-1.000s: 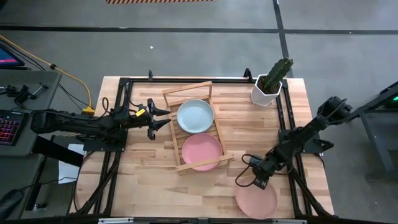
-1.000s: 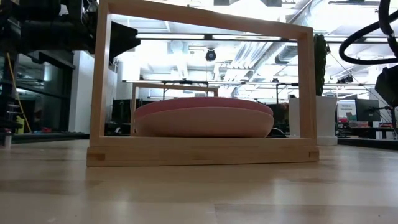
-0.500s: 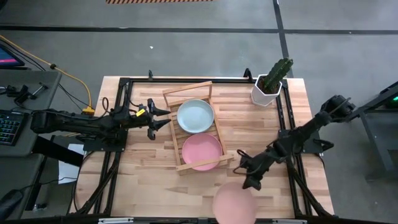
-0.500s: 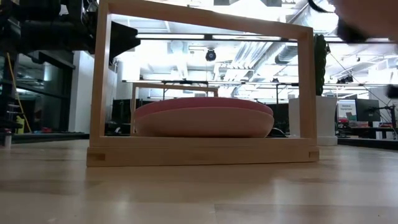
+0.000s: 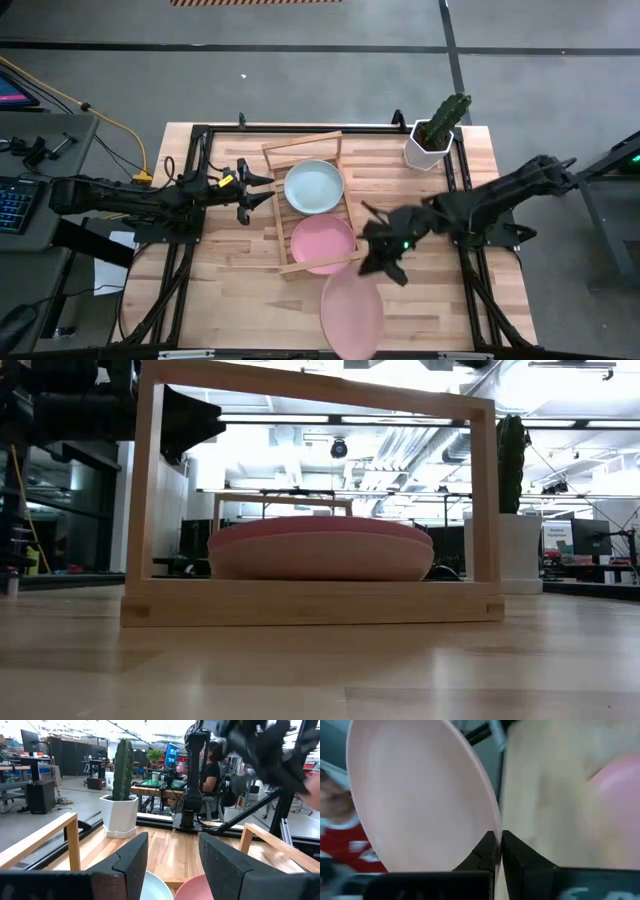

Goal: Place and stack plates onto a shelf
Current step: Stack the pink plate on top of the pink plate on the shelf

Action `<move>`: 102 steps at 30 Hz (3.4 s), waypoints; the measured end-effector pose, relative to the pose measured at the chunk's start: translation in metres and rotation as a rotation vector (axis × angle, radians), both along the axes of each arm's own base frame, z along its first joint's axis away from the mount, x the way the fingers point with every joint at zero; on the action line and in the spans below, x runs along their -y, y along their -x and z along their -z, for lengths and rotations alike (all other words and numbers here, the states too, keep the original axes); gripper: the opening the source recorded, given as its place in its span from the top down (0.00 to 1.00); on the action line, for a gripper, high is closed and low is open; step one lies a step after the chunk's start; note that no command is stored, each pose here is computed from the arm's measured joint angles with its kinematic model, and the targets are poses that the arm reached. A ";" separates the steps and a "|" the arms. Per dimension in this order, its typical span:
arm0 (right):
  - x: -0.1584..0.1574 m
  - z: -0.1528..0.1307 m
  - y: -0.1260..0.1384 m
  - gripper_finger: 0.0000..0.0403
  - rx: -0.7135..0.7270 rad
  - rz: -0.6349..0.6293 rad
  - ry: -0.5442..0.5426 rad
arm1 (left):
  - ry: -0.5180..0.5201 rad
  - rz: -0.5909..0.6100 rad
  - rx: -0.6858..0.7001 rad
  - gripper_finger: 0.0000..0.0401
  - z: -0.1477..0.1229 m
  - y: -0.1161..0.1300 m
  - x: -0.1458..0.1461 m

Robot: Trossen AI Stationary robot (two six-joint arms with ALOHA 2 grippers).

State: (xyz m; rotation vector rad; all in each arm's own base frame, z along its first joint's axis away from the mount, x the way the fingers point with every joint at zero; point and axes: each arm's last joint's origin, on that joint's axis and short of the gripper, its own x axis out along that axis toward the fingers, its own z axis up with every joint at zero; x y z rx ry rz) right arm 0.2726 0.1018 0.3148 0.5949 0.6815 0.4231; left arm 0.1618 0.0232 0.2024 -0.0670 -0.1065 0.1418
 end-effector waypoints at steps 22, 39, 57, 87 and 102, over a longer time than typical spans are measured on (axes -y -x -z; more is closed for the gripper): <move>0.160 -0.006 -0.013 1.00 -0.197 0.703 0.381 | 0.001 0.000 -0.001 0.59 0.000 0.000 0.000; 0.142 0.085 -0.041 1.00 -0.363 0.595 0.222 | 0.002 0.000 -0.002 0.59 0.000 0.000 0.000; 0.118 0.092 -0.049 1.00 -0.371 0.472 0.141 | 0.002 0.000 -0.003 0.59 0.000 0.000 0.000; 0.113 0.092 -0.048 0.72 -0.377 0.442 0.153 | 0.003 0.000 -0.004 0.59 0.000 0.000 0.000; 0.111 0.090 -0.045 0.62 -0.395 0.384 0.110 | 0.005 0.000 -0.013 0.59 0.001 0.000 0.000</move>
